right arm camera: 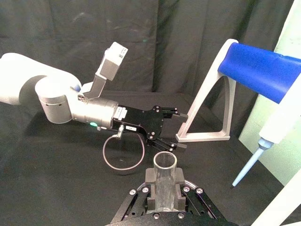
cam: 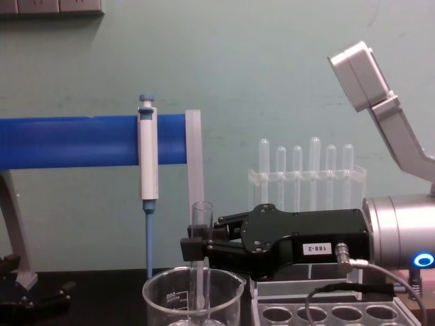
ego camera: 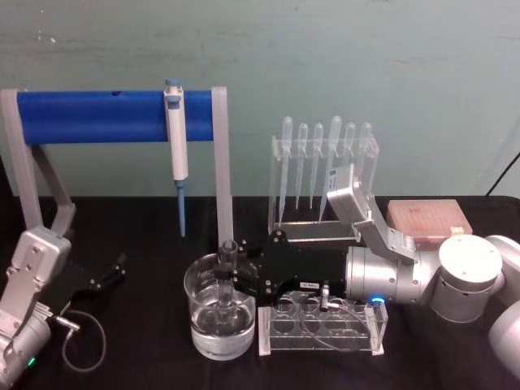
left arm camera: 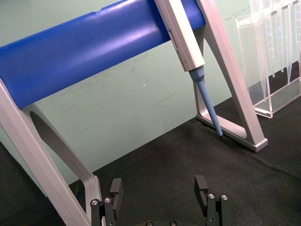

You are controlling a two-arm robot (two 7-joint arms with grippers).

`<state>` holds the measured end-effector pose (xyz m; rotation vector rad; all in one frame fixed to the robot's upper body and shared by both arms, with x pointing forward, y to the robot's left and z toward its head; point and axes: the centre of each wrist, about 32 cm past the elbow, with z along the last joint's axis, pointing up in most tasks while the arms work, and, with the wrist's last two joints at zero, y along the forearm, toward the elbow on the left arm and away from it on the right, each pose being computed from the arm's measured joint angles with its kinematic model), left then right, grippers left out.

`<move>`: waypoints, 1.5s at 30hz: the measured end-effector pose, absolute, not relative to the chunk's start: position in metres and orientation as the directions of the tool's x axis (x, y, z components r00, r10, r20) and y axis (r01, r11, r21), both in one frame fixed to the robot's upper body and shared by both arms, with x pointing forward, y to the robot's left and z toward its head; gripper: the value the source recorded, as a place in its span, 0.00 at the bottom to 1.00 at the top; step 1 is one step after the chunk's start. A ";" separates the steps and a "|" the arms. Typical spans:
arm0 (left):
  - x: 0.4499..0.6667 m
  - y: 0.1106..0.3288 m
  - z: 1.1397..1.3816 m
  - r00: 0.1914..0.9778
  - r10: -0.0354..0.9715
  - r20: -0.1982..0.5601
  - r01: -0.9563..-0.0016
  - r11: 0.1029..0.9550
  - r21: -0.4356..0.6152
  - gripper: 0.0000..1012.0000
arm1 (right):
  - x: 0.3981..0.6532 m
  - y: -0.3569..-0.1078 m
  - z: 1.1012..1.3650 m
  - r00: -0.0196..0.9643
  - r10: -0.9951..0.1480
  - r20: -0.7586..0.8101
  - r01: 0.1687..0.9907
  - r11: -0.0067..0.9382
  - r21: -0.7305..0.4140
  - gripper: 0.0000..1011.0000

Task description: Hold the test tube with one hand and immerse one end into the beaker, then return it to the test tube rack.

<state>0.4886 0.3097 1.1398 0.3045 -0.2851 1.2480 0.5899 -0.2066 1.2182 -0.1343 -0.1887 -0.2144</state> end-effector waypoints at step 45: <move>0.489 0.310 1.140 0.292 0.880 0.374 -0.955 0.287 0.070 0.99 | 0.591 -0.208 1.254 0.956 -0.174 0.236 0.198 0.977 -0.082 0.23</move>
